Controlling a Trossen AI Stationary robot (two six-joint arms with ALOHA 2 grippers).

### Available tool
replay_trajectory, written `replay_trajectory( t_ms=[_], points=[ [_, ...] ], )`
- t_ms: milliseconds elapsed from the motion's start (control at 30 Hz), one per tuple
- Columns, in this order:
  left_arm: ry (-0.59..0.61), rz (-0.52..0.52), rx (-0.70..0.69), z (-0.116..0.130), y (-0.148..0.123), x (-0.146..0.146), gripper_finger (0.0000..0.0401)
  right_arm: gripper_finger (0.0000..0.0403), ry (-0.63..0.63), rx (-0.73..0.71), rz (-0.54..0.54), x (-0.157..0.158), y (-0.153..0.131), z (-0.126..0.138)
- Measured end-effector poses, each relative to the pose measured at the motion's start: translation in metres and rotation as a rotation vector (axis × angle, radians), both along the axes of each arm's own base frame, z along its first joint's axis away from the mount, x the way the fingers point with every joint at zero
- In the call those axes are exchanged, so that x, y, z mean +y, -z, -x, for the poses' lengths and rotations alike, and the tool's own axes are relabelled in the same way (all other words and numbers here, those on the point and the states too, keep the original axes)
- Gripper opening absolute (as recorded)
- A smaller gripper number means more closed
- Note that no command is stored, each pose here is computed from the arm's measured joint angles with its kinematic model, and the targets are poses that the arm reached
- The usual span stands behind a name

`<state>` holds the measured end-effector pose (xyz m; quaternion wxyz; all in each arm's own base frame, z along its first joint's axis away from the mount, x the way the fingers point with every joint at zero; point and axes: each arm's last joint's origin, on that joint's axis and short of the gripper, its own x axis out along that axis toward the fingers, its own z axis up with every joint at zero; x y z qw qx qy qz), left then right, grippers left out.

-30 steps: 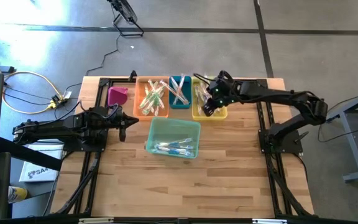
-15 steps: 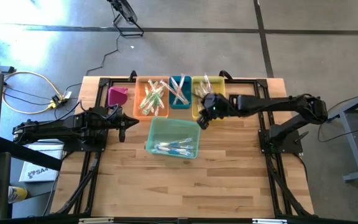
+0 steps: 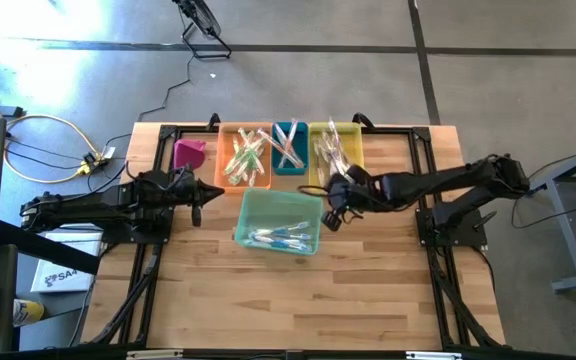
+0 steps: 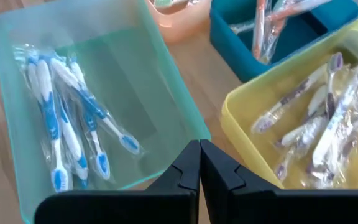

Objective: Pick & Place Toothbrushes
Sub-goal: Return to Home Position

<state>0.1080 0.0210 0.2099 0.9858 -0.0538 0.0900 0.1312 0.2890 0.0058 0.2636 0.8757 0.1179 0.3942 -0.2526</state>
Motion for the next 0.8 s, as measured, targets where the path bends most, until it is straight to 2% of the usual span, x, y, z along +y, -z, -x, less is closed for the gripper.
replay_trajectory(
  t_ms=[200, 367, 600, 800],
  points=[
    [0.0, -0.008, -0.021, 0.0, -0.002, 0.0, 0.0, 0.0002, -0.009, 0.005, -0.002, 0.021, -0.001, 0.006],
    [0.002, -0.029, -0.016, 0.0, -0.002, 0.0, 0.0, 0.0002, -0.021, -0.047, -0.014, 0.035, -0.013, 0.017],
    [0.002, -0.034, -0.027, -0.001, -0.003, 0.0, 0.0, 0.0002, -0.004, -0.141, -0.003, 0.055, -0.036, 0.048],
    [0.002, -0.034, -0.027, -0.001, -0.003, 0.0, 0.0, 0.0002, 0.027, -0.167, 0.074, 0.066, -0.048, 0.078]
  ],
)
